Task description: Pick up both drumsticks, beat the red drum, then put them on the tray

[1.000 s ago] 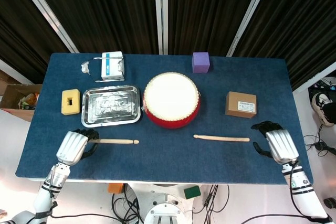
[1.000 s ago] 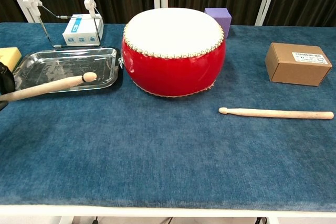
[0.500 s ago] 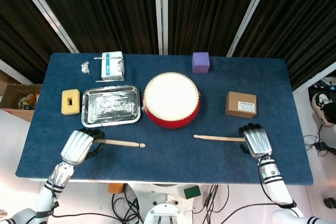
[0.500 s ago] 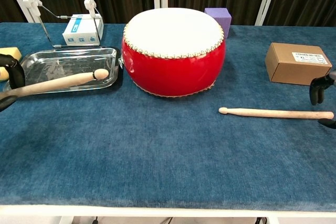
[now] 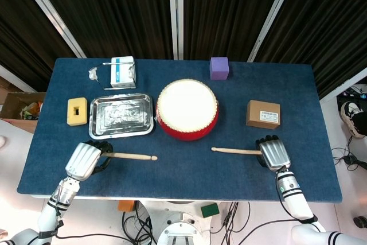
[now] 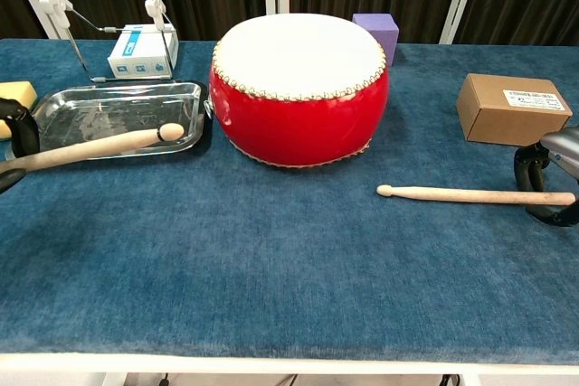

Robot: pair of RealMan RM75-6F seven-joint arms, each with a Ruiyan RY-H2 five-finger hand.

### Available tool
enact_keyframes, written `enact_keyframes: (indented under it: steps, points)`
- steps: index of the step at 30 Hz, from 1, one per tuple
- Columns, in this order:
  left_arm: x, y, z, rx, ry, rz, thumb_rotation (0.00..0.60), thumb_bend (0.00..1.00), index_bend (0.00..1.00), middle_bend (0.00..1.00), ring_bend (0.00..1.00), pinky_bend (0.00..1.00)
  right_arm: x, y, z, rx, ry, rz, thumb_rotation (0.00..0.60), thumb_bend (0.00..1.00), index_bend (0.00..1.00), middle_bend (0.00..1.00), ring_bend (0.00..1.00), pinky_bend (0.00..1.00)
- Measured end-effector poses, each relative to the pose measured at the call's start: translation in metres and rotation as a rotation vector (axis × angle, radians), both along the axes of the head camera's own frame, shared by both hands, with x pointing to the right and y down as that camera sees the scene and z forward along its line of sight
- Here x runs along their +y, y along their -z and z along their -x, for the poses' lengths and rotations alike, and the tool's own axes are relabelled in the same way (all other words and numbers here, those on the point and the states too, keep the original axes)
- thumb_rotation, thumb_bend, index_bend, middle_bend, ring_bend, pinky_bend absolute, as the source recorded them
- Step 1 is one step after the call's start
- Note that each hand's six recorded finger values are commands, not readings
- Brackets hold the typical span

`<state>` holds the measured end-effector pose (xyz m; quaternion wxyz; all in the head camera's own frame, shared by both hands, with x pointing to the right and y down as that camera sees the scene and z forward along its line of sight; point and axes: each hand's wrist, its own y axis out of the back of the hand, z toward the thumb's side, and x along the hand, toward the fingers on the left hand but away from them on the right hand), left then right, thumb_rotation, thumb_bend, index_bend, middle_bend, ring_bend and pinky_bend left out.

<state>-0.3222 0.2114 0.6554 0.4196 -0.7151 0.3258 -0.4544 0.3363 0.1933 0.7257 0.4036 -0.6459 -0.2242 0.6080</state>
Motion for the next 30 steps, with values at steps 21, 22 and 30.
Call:
enact_keyframes:
  steps: [21, 22, 30]
  points:
    - [-0.006, 0.006, 0.007, 0.001, 0.027, 0.011, 0.6, 0.62, 0.66, 0.67, 0.62, 0.66, -0.014, 0.01, 0.012, -0.026, 0.138, -0.036, 0.6, 0.82, 0.78, 0.69, 0.46, 0.45]
    - [-0.007, 0.008, 0.007, 0.002, 0.033, 0.012, 0.6, 0.62, 0.66, 0.67, 0.62, 0.66, -0.015, 0.013, 0.011, -0.035, 0.15, -0.046, 0.6, 0.83, 0.8, 0.7, 0.46, 0.45]
    - [-0.019, 0.018, 0.01, 0.014, 0.074, 0.012, 0.6, 0.62, 0.66, 0.68, 0.62, 0.66, -0.032, 0.066, 0.006, -0.202, 0.216, -0.208, 0.6, 0.9, 0.86, 0.73, 0.49, 0.5]
